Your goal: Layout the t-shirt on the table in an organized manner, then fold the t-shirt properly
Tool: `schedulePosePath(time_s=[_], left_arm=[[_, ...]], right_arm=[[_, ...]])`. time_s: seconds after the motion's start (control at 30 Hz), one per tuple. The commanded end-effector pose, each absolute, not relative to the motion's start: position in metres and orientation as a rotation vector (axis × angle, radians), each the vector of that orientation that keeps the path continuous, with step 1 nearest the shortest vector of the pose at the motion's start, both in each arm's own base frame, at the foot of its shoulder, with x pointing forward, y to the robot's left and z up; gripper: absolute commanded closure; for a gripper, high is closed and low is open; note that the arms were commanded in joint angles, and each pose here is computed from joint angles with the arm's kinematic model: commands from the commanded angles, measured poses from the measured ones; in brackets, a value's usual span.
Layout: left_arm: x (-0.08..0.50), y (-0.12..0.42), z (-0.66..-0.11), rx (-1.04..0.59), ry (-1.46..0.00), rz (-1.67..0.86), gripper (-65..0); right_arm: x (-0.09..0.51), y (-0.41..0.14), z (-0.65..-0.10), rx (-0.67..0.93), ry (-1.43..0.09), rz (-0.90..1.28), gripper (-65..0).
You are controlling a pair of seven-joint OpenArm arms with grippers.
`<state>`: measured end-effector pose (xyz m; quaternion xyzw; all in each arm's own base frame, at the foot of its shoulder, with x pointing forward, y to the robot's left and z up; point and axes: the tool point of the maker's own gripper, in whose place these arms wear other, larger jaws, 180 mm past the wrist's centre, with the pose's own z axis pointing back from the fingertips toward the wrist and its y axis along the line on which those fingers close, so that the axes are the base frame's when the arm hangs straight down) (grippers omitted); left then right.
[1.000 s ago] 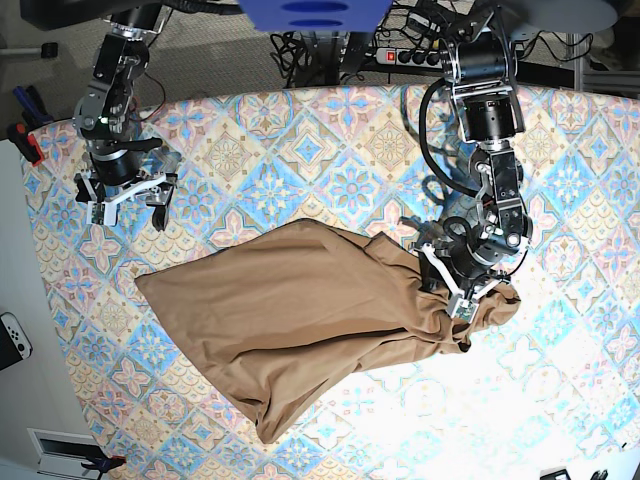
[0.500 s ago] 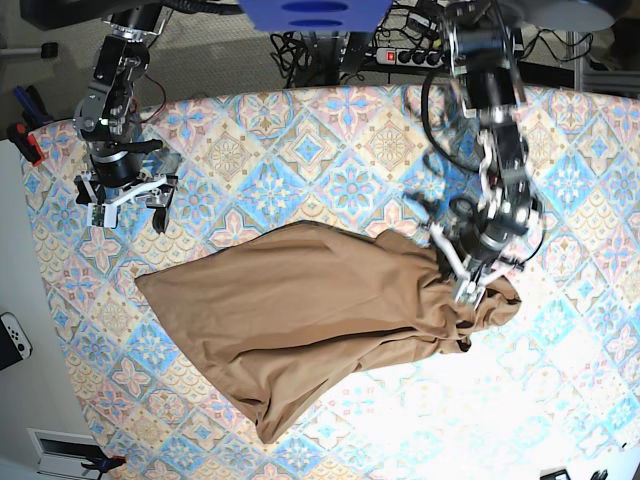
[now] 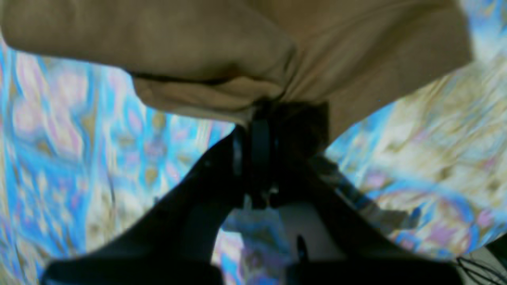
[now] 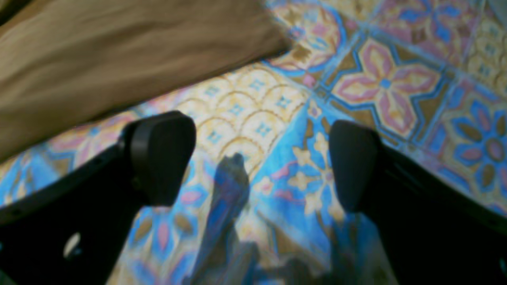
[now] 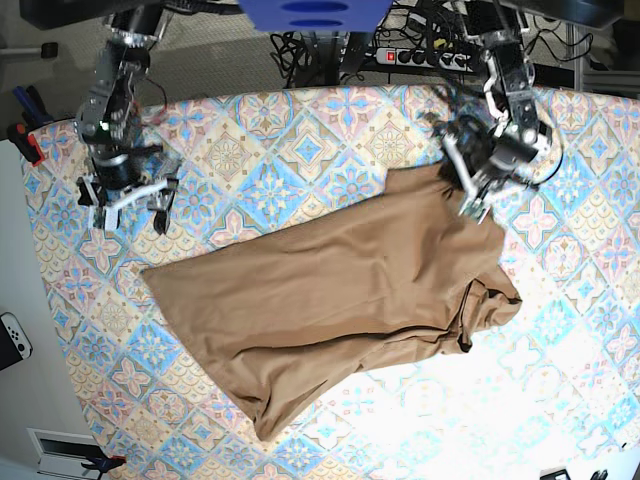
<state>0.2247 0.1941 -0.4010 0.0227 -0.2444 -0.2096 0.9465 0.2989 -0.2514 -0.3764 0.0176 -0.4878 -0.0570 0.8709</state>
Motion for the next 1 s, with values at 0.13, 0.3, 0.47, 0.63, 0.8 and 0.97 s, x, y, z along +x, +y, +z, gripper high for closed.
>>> schedulePosePath(time_s=[0.13,0.3,0.47,0.63,0.8,0.97], left_arm=[[0.221,0.207,-0.395,0.070,-0.516,-0.395,0.0],[0.215,0.208,-0.395,0.075,-0.508,-0.399,0.0],[0.215,0.205,-0.387,0.084,-0.532,-0.406,0.0],[0.216,0.205,-0.384,0.088,-0.539,-0.407,0.0],[0.216,0.205,-0.384,0.088,-0.539,-0.407,0.0],[0.217,0.205,-0.384,0.089,-0.540,-0.407,0.0]], right_arm=[[0.346,-0.240,-0.341,0.119,-1.152,-0.027,-54.0],[0.376,-0.245,-0.322,0.140,-1.212,-0.033,-54.0],[0.370,-0.258,-0.355,0.157,-1.137,-0.109,-54.0],[0.356,-0.258,-0.386,0.214,-1.067,-0.126,-54.0],[0.349,-0.261,-0.402,0.245,-1.050,-0.156,-54.0],[0.345,-0.259,-0.413,0.259,-1.046,-0.180,-54.0]])
